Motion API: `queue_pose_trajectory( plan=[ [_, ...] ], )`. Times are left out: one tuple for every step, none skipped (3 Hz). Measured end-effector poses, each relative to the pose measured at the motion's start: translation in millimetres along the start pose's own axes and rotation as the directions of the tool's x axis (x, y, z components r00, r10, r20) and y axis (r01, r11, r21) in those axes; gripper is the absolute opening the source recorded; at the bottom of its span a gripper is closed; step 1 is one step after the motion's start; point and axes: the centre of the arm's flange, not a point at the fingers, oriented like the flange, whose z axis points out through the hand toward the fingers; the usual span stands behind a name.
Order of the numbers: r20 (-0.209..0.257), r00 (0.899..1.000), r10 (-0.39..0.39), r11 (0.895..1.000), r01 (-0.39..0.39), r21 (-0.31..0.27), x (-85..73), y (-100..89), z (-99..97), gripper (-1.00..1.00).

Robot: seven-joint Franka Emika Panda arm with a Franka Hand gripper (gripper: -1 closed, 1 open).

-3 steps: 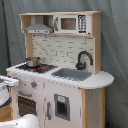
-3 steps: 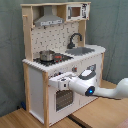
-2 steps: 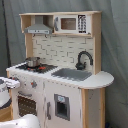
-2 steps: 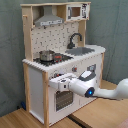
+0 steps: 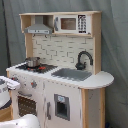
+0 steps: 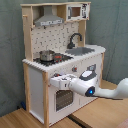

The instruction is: Play with the kitchen

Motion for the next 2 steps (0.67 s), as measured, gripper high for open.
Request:
queue_pose_trajectory(
  plan=[
    [-0.011,0.991,0.136,0.991,-0.135,0.015,-0.9,1.8,0.0,-1.0],
    [-0.03,0.955,0.294,0.955,-0.293,0.037,-3.4,3.5,0.1,-1.0]
  ],
)
